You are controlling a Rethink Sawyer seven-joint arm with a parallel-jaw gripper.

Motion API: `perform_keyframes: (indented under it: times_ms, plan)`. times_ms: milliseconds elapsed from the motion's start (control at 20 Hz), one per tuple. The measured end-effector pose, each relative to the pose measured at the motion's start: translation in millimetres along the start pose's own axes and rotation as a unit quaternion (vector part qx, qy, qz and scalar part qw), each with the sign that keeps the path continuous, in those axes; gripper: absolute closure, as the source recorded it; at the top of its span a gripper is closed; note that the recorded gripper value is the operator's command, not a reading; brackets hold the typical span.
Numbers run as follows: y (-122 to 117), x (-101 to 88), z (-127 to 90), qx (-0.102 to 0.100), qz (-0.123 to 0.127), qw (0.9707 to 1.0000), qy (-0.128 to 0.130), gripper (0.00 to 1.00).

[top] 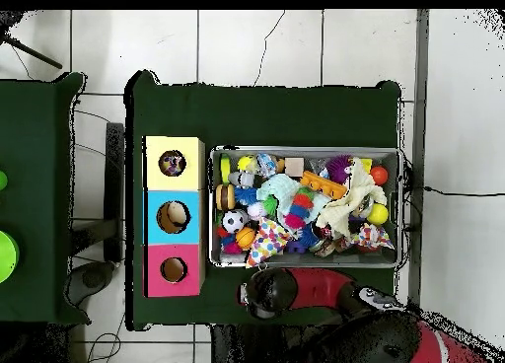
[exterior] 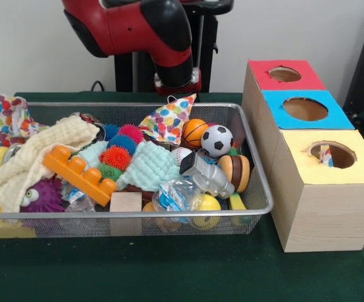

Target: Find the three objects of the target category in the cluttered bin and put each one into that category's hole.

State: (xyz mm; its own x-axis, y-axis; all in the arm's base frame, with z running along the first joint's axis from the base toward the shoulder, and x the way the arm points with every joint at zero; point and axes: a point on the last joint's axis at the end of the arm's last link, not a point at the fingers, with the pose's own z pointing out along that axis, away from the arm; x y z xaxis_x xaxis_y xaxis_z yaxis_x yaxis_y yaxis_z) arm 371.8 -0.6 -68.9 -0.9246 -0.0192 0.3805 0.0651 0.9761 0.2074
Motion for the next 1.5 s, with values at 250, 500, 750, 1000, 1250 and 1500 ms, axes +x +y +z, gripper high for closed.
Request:
perform_keyframes:
  times_ms: [250, 500, 750, 1000, 1250, 1500]
  plan:
    - [2.3, 0.0, -0.7, 0.004, -0.004, 1.0000, 0.000, 0.00]
    - [4.4, -3.8, -24.1, 0.001, 0.000, 0.9998, -0.019, 0.00]
    - [8.7, -15.9, -77.6, -0.008, 0.030, 0.9985, -0.045, 0.00]
    - [12.3, -31.0, -135.1, -0.014, 0.059, 0.9963, -0.060, 0.00]
    - [13.9, -37.6, -156.8, -0.014, 0.066, 0.9954, -0.068, 0.00]
    - [14.2, -41.8, -150.7, -0.018, 0.066, 0.9956, -0.064, 0.00]
